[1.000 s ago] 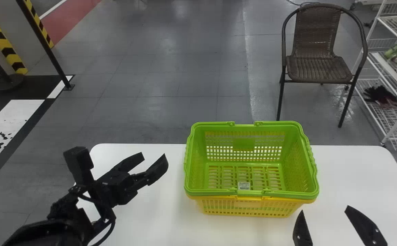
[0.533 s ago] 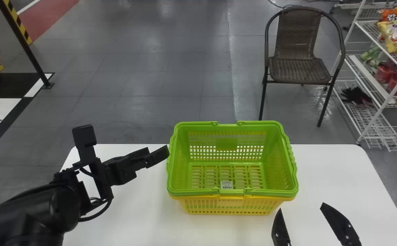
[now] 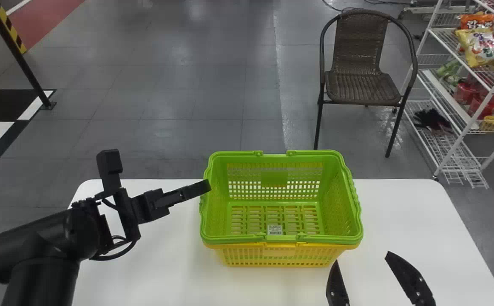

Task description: Grasp handle with right gripper to insert into left gripper then lift and swing left to center

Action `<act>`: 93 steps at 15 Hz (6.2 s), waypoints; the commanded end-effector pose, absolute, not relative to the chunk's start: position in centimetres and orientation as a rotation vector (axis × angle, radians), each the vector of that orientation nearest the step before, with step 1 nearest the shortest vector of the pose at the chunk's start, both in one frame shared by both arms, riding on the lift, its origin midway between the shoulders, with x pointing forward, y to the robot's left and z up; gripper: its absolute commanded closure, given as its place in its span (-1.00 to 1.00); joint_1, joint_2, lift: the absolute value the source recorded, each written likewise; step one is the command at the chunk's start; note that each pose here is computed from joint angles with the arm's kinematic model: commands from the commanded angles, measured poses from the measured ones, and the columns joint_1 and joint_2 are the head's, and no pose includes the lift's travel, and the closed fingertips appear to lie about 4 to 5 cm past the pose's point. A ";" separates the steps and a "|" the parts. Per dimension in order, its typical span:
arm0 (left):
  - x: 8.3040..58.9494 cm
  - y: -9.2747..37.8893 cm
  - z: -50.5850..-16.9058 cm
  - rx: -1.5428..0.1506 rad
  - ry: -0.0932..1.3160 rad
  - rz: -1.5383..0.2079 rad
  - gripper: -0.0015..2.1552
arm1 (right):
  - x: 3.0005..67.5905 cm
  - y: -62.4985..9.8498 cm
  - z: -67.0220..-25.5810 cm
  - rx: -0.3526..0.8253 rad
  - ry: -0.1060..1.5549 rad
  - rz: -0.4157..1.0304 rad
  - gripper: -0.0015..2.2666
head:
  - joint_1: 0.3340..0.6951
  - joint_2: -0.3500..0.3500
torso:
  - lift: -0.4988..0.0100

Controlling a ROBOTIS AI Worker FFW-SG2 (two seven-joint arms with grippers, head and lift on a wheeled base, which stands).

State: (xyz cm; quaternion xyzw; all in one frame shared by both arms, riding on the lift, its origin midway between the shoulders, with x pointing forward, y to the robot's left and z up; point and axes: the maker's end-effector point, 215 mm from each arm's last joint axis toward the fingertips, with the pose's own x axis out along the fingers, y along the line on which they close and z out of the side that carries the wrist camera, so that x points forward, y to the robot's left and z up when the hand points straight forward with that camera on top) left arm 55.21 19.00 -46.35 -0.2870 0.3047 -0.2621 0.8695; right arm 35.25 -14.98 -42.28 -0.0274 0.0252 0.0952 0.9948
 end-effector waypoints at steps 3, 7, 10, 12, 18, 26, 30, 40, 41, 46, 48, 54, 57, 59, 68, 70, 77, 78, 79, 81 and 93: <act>54.9 18.2 -46.9 -0.605 0.660 -0.562 -0.87 | 35.3 -14.9 -42.1 -0.057 0.047 0.194 -0.90 | 1.00 0.14 | 0.96; 54.8 17.3 -47.0 -0.607 0.667 -0.579 -0.86 | 35.2 -14.9 -42.2 -0.059 0.049 0.195 -0.89 | 1.00 0.11 | 0.96; 54.8 16.5 -46.7 -0.611 0.664 -0.600 -0.86 | 35.2 -15.1 -42.3 -0.061 0.051 0.192 -0.89 | 1.00 0.08 | 0.96; 54.5 16.0 -46.5 -0.631 0.669 -0.611 -0.86 | 35.3 -15.2 -42.4 -0.062 0.052 0.191 -0.89 | 1.00 0.06 | 0.96; 53.9 14.7 -45.0 -0.712 0.692 -0.661 -0.86 | 35.4 -15.4 -42.7 -0.063 0.054 0.189 -0.89 | 1.00 0.01 | 0.96; 54.4 13.3 -41.9 -0.734 0.681 -0.722 -0.86 | 35.4 -15.7 -42.6 -0.064 0.048 0.182 -0.89 | 1.00 -0.06 | 0.96; 54.6 12.2 -40.8 -0.727 0.682 -0.750 -0.86 | 35.9 -17.1 -42.3 -0.068 0.032 0.158 -0.89 | 1.00 -0.10 | 0.96; 53.7 8.0 -37.9 -0.704 0.727 -0.856 -0.86 | 36.2 -20.9 -39.4 -0.019 -0.078 0.078 -0.90 | 1.00 -0.37 | 0.96; 53.7 7.9 -37.7 -0.703 0.725 -0.859 -0.86 | 36.3 -21.3 -39.1 -0.022 -0.087 0.071 -0.89 | 1.00 -0.41 | 0.96; 54.7 6.7 -36.0 -0.672 0.713 -0.889 -0.86 | 36.5 -22.9 -39.0 -0.033 -0.090 0.045 -0.82 | 1.00 -0.52 | 0.96; 54.9 6.2 -35.6 -0.668 0.712 -0.901 -0.86 | 36.5 -23.2 -39.1 -0.037 -0.084 0.040 -0.75 | 1.00 -0.55 | 0.96; 55.0 5.0 -36.0 -0.726 0.743 -0.938 -0.86 | 37.8 -25.5 -41.2 -0.073 -0.008 0.009 0.54 | 1.00 -0.63 | 0.96; 55.0 4.7 -36.0 -0.727 0.746 -0.944 -0.86 | 39.1 -27.2 -42.4 -0.112 0.036 -0.013 0.78 | 1.00 -0.70 | 0.96; 54.9 4.4 -35.8 -0.727 0.746 -0.954 -0.86 | 40.3 -27.8 -43.0 -0.145 0.060 -0.017 0.90 | 1.00 -0.73 | 0.96; 55.6 3.7 -35.4 -0.731 0.746 -0.960 -0.86 | 45.7 -29.7 -45.4 -0.243 0.110 -0.018 0.90 | 1.00 -0.79 | 0.96; 55.7 3.7 -35.3 -0.733 0.745 -0.961 -0.86 | 46.5 -29.5 -46.2 -0.265 0.129 -0.006 0.90 | 1.00 -0.79 | 0.96; 55.4 3.6 -35.1 -0.745 0.745 -0.973 -0.86 | 49.6 -27.4 -48.0 -0.355 0.186 0.069 0.90 | 1.00 -0.73 | 0.96; 55.3 3.5 -35.1 -0.749 0.745 -0.977 -0.86 | 49.8 -27.1 -48.2 -0.344 0.193 0.084 0.90 | 1.00 -0.72 | 0.96; 55.3 3.5 -35.2 -0.750 0.746 -0.976 -0.86 | 49.9 -27.0 -48.5 -0.341 0.204 0.095 0.90 | 1.00 -0.71 | 0.96; 55.1 3.4 -35.4 -0.755 0.749 -0.978 -0.86 | 50.2 -26.8 -49.0 -0.339 0.227 0.116 0.90 | 1.00 -0.69 | 0.96; 55.0 3.3 -35.3 -0.763 0.746 -0.984 -0.86 | 52.7 -26.5 -49.9 -0.416 0.319 0.241 0.90 | 1.00 -0.67 | 0.96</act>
